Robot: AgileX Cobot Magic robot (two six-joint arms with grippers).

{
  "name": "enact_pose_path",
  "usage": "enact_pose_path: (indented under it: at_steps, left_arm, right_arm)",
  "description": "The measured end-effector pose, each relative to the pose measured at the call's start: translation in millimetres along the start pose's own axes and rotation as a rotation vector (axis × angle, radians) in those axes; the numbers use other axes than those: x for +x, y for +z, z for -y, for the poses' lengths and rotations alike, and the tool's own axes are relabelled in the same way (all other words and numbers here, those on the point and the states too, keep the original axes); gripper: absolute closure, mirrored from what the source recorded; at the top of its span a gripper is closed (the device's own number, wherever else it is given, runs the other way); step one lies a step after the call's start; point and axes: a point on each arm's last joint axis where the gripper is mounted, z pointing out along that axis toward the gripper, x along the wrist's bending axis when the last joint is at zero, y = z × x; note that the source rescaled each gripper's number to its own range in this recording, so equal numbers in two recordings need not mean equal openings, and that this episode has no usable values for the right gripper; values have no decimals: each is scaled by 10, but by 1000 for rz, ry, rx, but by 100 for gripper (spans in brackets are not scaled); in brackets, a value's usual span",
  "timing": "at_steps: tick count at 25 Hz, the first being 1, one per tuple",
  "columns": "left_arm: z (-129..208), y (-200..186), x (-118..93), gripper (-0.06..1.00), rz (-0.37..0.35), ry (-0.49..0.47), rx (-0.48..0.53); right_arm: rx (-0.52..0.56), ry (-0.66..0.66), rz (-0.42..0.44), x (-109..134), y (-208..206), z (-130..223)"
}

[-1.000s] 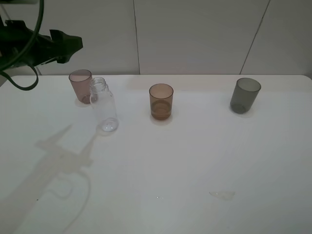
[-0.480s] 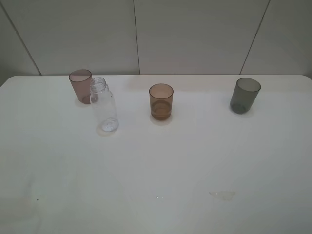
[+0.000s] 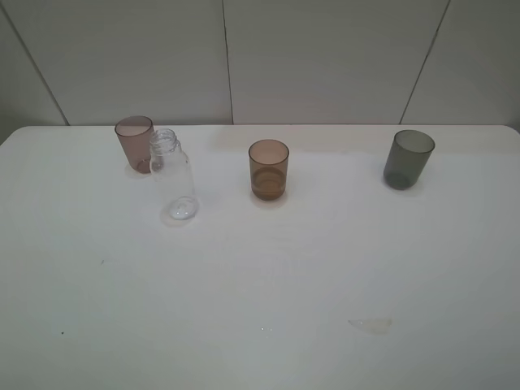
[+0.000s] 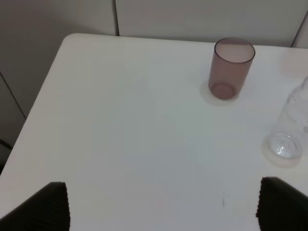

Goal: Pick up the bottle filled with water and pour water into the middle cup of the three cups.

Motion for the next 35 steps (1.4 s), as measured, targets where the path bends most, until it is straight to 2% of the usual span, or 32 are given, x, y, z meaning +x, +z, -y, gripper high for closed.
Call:
enact_pose_path:
  at_steps: [4,7,11,16,25,35]
  left_arm:
    - [204,-223,56,-6,20,-32,0]
    - [364,-338,65,-6,55,0,32]
    - [416,-390,4,-6,142,83,20]
    - [453,-373,-85,-6,238,110,40]
    - [600,-74,-141,-6,251,118,61]
    - [594,-60,-145,-6,253,116,46]
  right_arm:
    - [0,0,0,0,0,0]
    - [0,0,0,0,0,0]
    - [0,0,0,0,0,0]
    - [0,0,0,0,0,0]
    - [0,0,0,0,0,0]
    - [0,0,0,0,0,0]
